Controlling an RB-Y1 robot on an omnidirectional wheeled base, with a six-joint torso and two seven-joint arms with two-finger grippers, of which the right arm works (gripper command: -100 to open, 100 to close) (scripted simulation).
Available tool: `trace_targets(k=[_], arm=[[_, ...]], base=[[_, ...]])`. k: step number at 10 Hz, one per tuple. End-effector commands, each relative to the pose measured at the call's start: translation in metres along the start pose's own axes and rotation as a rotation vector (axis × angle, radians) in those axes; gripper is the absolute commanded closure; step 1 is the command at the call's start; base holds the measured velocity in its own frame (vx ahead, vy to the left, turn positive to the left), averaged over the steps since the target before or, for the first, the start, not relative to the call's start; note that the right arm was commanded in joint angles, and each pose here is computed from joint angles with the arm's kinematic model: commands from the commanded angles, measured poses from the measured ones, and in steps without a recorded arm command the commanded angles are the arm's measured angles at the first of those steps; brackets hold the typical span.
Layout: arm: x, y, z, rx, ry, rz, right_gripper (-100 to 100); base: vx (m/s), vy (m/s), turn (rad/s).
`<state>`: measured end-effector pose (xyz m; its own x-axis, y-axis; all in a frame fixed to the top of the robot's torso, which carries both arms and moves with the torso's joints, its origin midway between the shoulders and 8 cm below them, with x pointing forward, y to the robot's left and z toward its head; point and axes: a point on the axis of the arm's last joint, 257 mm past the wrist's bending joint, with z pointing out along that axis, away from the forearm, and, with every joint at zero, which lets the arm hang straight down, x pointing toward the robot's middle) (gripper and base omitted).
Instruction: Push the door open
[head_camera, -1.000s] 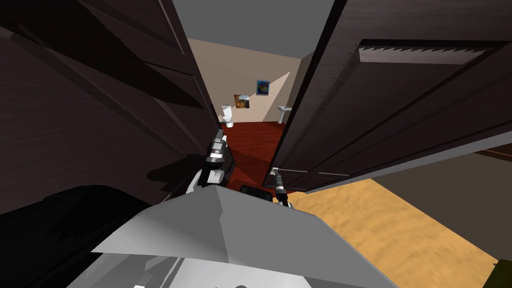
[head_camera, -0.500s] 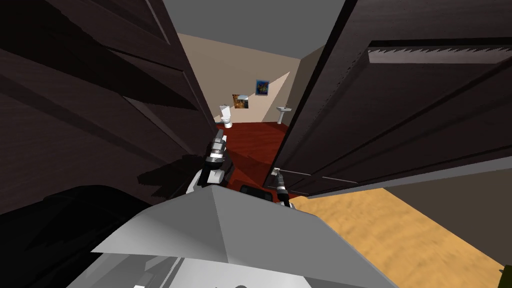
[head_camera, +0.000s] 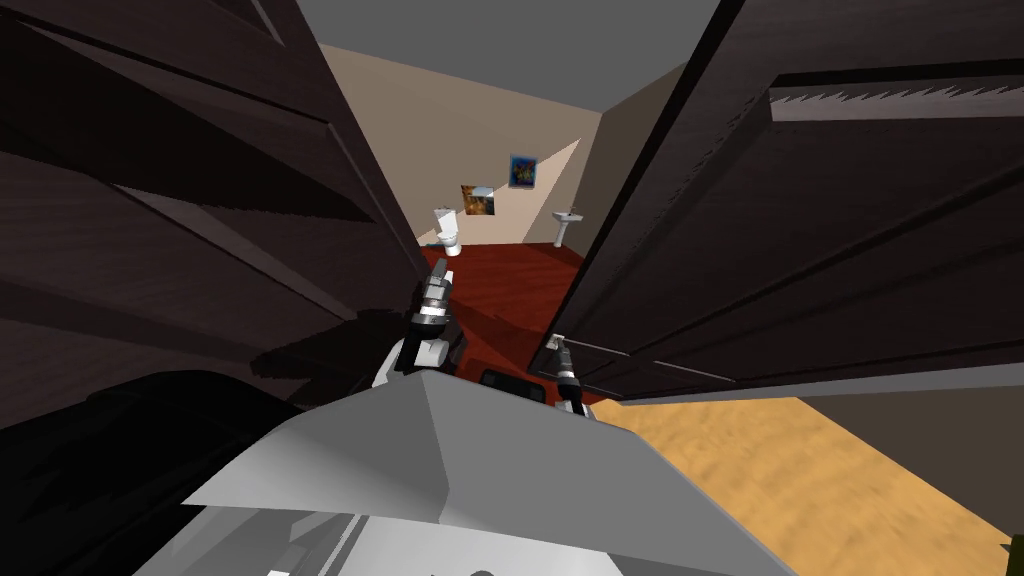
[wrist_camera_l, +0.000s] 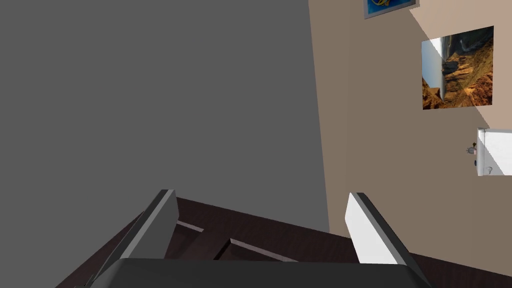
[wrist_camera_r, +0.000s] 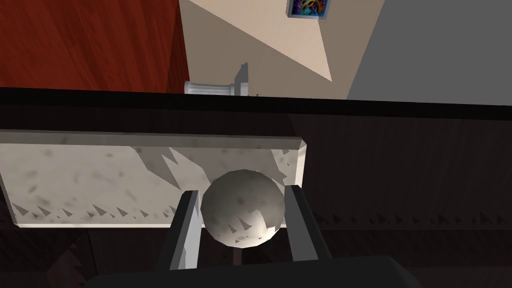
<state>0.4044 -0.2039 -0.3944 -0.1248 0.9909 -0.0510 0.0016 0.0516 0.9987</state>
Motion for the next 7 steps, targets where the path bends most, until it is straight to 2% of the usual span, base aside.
trace_targets(k=[1,6,7], arm=[[-0.021,0.000,-0.0019,-0.004,-0.034,-0.014,100],[-0.041,0.000,-0.0002,-0.004,-0.082,-0.021,100],[-0.048,0.001,0.0004,-0.004,-0.102,-0.022,100]], base=[[0.099,0.060,-0.024],[0.100,0.035,-0.069],[0.128,0.035,-0.064]])
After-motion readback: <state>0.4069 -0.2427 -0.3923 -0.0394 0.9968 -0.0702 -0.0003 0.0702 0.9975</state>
